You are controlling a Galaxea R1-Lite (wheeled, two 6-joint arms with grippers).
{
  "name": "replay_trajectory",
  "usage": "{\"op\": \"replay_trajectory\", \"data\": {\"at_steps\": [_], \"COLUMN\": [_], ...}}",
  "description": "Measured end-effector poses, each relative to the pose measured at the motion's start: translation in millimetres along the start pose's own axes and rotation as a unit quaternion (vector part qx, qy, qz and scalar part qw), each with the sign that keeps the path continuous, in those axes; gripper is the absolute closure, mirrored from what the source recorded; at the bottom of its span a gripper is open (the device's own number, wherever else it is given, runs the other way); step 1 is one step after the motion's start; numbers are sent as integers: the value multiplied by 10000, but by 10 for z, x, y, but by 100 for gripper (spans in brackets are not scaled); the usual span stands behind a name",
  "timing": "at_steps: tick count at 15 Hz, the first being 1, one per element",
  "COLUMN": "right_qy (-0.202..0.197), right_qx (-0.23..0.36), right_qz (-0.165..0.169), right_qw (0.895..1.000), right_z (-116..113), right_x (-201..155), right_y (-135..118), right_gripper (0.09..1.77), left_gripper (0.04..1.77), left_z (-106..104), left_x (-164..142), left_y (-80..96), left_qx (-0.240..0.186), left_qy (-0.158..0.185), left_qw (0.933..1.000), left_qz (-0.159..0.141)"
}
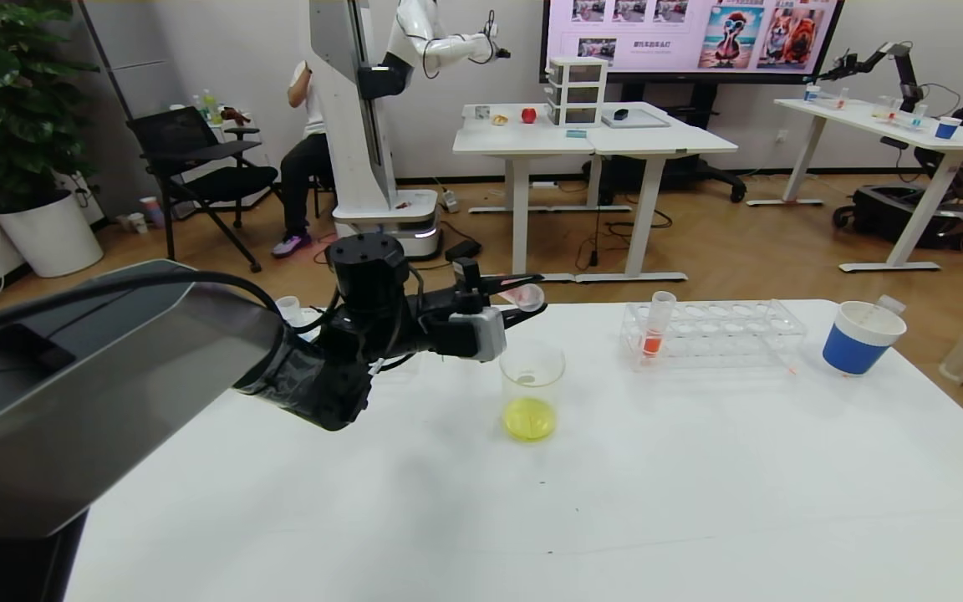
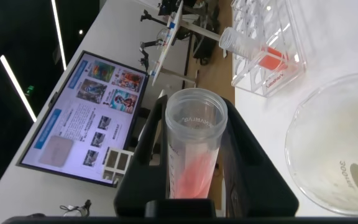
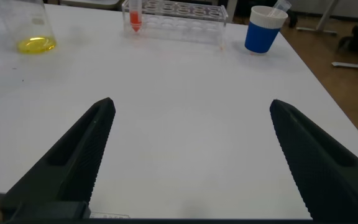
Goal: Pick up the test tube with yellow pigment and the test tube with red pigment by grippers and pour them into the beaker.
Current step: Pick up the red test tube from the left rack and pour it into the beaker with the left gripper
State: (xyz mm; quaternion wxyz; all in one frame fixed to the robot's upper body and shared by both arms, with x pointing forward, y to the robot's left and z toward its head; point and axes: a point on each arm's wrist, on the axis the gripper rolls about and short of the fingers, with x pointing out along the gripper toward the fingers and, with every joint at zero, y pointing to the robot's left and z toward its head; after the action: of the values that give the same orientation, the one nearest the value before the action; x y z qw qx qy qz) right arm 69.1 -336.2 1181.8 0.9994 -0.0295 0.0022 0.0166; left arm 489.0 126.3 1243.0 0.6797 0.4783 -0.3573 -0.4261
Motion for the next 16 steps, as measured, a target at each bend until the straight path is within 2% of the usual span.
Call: {"op": "replay_trajectory", "data": {"at_steps": [3, 5, 9, 12, 16], "right_qy": [-2, 0, -2, 0, -4], "right_qx": [0, 0, 0, 0, 0], "right_qz": [0, 0, 0, 0, 0], "right_qw": [10000, 10000, 10000, 10000, 10000], "right_z": [0, 0, 0, 0, 2], "right_x": [0, 0, 0, 0, 0], "right_y": [0, 0, 0, 0, 0], "right_gripper": [12, 12, 12, 12, 12], "left_gripper": [131, 131, 131, 131, 131], "left_z": [-54, -83, -116, -123, -153], "left_x": [-44, -58, -53, -30, -27], "left_y": [-8, -21, -30, -62, -88], "left_qx": [660, 935, 1384, 1568, 1982], "left_qy": [110, 158, 243, 268, 414], "left_qw": [9978, 9955, 9901, 9873, 9793], "left_qz": [-13, -22, -2, -22, -30]}}
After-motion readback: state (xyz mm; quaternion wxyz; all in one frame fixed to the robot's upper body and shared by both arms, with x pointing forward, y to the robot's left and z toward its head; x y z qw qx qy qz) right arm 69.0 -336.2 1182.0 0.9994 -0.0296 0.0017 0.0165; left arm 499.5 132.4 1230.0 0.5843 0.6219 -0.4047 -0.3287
